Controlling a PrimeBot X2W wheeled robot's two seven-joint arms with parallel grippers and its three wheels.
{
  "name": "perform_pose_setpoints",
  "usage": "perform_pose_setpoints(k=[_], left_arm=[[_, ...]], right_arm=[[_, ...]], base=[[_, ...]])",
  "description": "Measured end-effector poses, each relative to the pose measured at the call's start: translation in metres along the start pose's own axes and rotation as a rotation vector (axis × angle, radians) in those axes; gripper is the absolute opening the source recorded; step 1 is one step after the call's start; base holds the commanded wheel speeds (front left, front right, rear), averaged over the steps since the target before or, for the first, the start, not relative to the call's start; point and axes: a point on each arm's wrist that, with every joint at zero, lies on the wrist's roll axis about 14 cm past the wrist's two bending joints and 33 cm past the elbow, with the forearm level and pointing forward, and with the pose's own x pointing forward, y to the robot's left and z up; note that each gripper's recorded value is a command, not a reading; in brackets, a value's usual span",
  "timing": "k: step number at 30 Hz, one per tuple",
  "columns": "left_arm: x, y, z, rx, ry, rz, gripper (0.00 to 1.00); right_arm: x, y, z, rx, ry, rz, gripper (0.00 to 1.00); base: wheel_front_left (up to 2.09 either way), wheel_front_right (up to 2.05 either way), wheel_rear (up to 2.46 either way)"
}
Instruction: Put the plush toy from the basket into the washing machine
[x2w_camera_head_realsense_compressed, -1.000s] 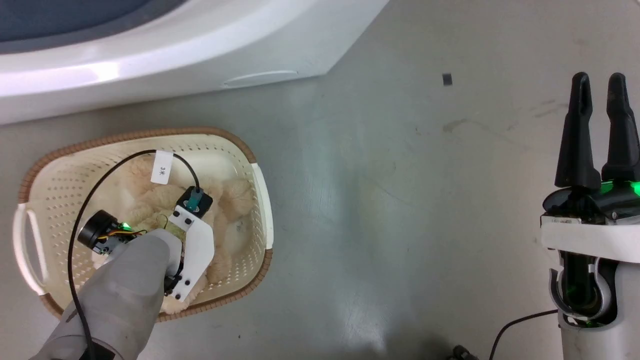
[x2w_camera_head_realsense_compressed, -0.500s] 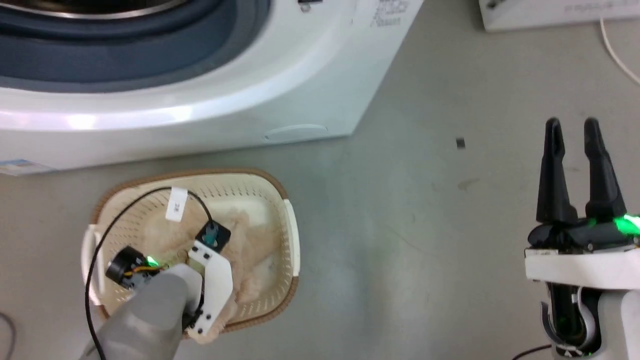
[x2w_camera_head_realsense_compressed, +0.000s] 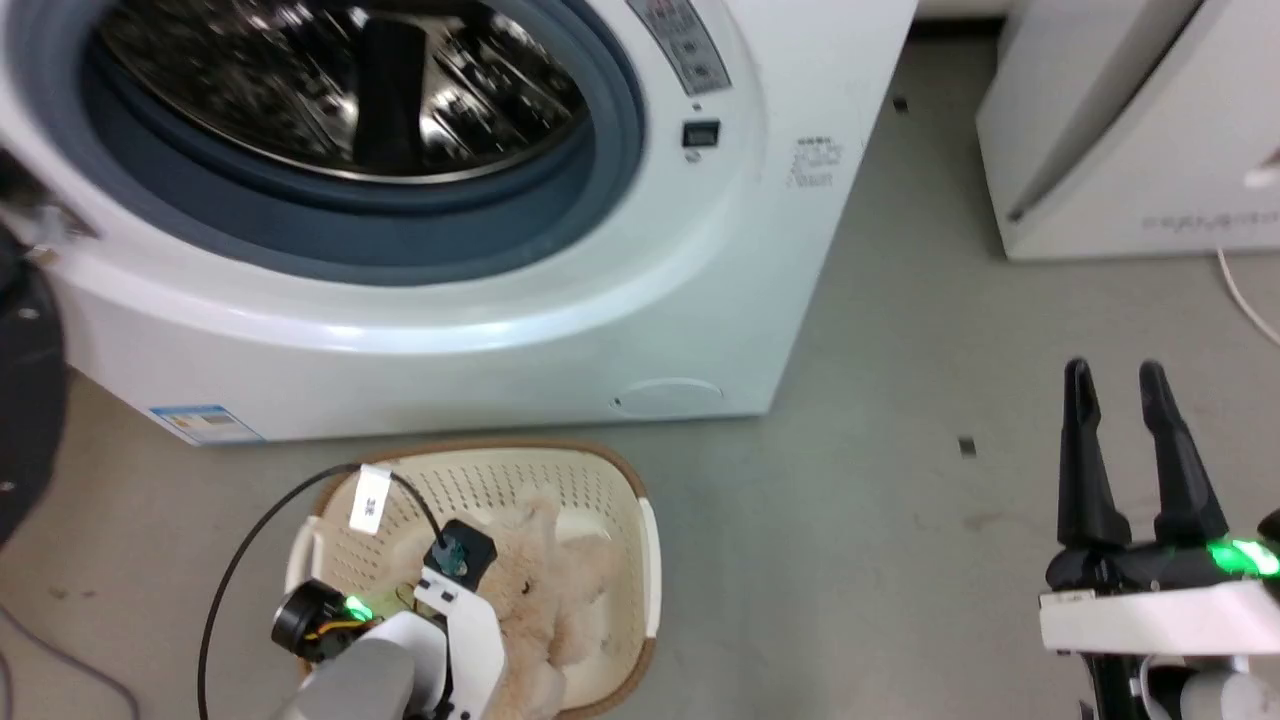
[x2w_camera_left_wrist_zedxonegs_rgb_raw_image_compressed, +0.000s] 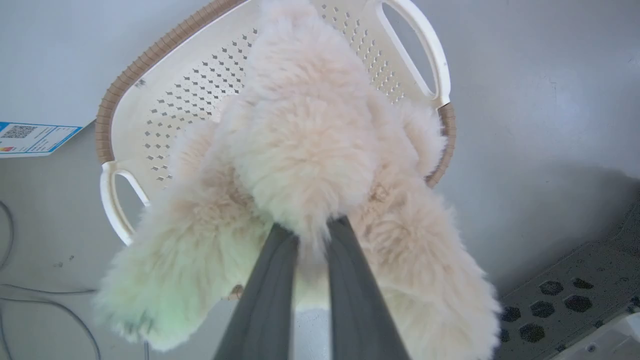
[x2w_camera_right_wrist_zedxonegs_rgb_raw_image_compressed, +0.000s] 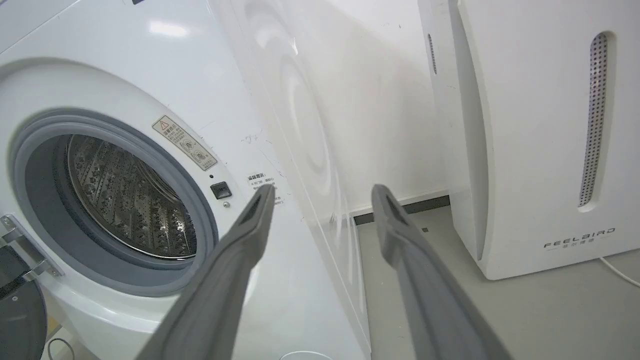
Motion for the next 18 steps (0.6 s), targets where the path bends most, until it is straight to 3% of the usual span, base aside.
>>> perform_pose_setpoints(k=[18], left_arm=[[-0.075,0.015,0.049,-0.138,-0.453,0.147,0.00]], right_arm=[[-0.029,0.035,0.020,0.024,-0.028,0.096,1.00]], base=[[0.00,0.00,0.00]])
